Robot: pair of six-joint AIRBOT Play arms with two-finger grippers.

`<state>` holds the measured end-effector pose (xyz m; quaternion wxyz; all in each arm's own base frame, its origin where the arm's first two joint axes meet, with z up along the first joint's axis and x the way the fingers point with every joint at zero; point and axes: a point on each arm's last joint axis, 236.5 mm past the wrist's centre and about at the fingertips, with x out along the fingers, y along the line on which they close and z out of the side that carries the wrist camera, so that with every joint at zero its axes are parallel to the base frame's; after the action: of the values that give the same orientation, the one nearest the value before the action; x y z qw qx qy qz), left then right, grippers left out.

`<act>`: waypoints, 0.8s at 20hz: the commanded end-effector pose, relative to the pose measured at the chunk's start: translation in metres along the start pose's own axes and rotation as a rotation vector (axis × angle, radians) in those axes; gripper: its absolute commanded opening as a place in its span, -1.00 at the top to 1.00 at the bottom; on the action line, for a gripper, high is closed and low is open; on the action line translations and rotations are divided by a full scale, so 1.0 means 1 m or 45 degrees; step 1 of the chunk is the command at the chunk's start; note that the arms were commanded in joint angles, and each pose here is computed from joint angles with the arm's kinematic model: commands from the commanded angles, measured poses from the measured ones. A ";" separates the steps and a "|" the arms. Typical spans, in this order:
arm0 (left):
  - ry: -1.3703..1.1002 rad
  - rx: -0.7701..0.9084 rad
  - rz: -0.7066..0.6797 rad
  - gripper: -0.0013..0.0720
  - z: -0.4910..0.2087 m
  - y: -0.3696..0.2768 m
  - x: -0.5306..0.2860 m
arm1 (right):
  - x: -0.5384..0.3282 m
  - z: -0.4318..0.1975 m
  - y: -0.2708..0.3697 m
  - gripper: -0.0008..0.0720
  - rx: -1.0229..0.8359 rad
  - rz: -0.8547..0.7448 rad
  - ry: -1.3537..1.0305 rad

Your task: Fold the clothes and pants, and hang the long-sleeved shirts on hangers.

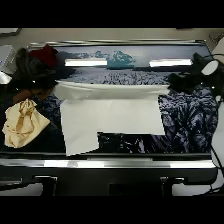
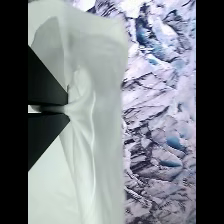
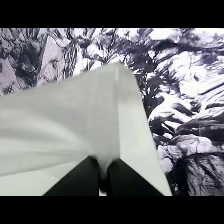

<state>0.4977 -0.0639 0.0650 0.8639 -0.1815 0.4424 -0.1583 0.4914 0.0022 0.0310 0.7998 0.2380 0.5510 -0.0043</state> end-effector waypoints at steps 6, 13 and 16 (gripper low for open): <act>0.269 -0.196 -0.010 -0.37 -0.040 0.027 0.019 | 0.010 -0.009 -0.025 -0.48 -0.005 -0.144 0.071; 0.766 -0.618 0.085 -0.97 -0.187 0.127 -0.062 | -0.066 -0.135 -0.182 -0.54 0.389 -0.340 0.588; 0.733 -0.646 -0.039 -0.74 -0.238 0.111 -0.033 | -0.058 -0.177 -0.183 -0.54 0.380 -0.299 0.605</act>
<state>0.3333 0.0271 -0.0611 0.6521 -0.3079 0.6881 -0.0804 0.3073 -0.1171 -0.0227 0.6250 0.2612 0.7233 -0.1341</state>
